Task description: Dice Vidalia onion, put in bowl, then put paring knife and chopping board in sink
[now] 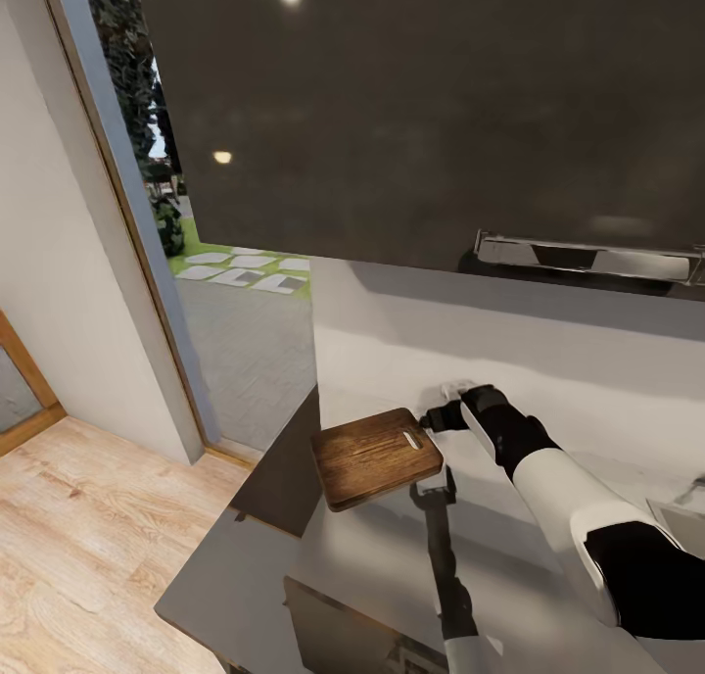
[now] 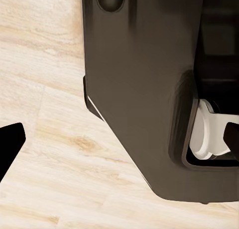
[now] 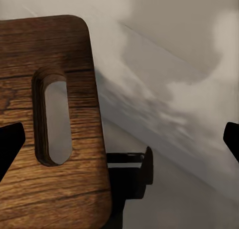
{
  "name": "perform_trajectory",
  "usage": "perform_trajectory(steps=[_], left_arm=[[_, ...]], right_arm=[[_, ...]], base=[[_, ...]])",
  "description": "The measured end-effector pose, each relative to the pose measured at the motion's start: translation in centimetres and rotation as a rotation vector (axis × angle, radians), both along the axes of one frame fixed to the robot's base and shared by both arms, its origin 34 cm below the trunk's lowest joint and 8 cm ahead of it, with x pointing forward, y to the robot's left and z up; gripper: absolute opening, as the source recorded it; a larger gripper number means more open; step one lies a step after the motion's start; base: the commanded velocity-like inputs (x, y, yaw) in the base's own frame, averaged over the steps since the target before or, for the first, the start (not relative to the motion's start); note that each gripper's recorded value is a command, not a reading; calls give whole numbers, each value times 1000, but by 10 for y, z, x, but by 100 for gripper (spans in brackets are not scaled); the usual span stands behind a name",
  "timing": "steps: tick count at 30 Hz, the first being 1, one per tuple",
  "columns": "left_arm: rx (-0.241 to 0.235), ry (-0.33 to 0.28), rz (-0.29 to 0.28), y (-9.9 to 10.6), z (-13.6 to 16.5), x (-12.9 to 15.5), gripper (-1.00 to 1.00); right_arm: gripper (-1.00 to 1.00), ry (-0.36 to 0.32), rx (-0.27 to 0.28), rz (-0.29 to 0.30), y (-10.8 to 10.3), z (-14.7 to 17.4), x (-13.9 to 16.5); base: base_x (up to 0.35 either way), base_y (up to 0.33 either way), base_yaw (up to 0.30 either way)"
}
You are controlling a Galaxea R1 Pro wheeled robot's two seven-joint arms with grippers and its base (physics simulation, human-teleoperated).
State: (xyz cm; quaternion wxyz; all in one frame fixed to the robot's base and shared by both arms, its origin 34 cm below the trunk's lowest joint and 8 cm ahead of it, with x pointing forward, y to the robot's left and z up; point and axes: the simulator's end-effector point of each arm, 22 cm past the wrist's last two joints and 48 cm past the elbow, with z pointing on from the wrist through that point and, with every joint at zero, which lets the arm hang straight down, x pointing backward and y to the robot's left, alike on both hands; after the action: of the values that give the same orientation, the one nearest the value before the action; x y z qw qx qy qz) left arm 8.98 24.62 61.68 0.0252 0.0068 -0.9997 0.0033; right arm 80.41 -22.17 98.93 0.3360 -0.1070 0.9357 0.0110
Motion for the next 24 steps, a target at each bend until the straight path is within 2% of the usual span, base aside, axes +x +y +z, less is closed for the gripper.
perform_trajectory(steps=[16, 24], left_arm=[[0, 0, 0, 0, 0, 0, 100], [0, 0, 0, 0, 0, 0, 100]], right_arm=[[100, 34, -1, -10, -4, -15, -7], [100, -6, 5, 0, -2, -9, -1]], base=[[0, 0, 0], [0, 0, 0]])
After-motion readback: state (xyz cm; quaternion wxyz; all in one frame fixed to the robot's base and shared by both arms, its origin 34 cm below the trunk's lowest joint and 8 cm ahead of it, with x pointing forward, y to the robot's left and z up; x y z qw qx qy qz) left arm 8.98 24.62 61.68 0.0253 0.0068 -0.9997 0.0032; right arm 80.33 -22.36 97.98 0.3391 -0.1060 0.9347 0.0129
